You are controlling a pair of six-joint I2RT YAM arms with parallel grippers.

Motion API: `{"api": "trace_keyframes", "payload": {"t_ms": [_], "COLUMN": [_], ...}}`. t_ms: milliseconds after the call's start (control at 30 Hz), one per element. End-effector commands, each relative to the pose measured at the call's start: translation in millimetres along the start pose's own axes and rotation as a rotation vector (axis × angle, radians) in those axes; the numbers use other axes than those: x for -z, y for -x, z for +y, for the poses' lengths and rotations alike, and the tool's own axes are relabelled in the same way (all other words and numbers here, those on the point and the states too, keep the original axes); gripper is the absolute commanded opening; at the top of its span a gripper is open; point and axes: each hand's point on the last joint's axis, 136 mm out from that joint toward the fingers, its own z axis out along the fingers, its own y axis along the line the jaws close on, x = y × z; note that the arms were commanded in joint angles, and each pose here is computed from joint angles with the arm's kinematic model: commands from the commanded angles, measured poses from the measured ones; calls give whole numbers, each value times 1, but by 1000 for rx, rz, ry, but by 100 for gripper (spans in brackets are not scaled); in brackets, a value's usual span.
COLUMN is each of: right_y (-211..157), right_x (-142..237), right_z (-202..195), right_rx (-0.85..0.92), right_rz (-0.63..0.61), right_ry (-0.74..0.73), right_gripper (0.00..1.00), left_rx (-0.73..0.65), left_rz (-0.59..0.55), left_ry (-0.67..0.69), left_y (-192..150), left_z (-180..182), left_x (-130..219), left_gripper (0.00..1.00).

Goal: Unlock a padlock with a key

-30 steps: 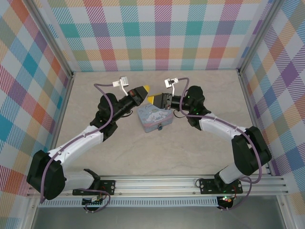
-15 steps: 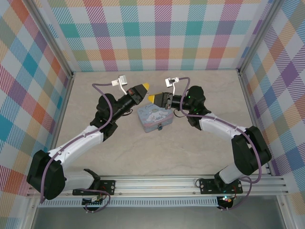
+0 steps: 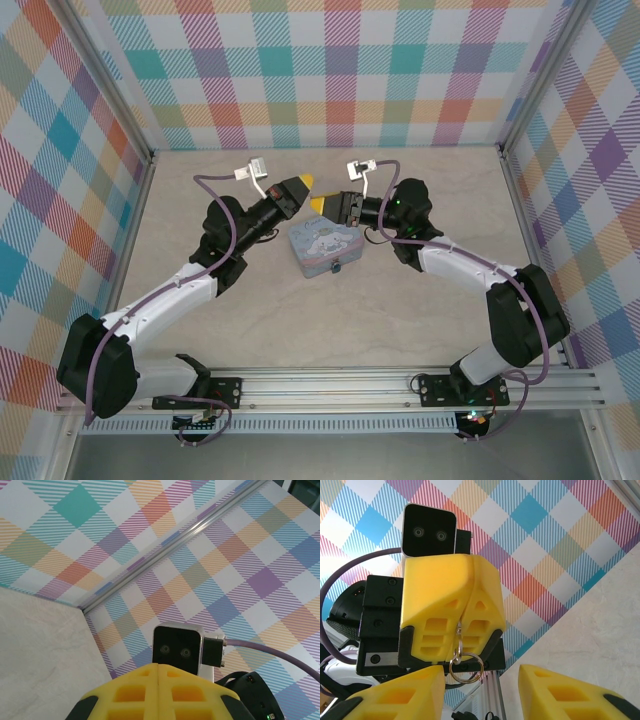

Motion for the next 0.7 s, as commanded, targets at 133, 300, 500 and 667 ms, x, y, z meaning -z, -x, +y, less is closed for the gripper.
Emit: {"api": "trace_keyframes", "payload": {"t_ms": [133, 300, 500, 667], "right_y": [17, 16, 14, 15], "right_x": [-8, -12, -14, -14], "right_z": [24, 25, 24, 22], "right_rx": [69, 66, 58, 51], "right_rz": [-24, -14, -9, -14], "right_ry": [66, 72, 72, 63], "right_gripper": [37, 33, 26, 21], "left_rx": [-6, -3, -1, 2], "left_rz": [2, 5, -3, -2], "left_ry": [-45, -43, -40, -41], "left_y": [-2, -4, -3, -3], "left_z": [-8, -7, -6, -6], "left_x": [-1, -1, 0, 0], "left_gripper": [0, 0, 0, 0]}}
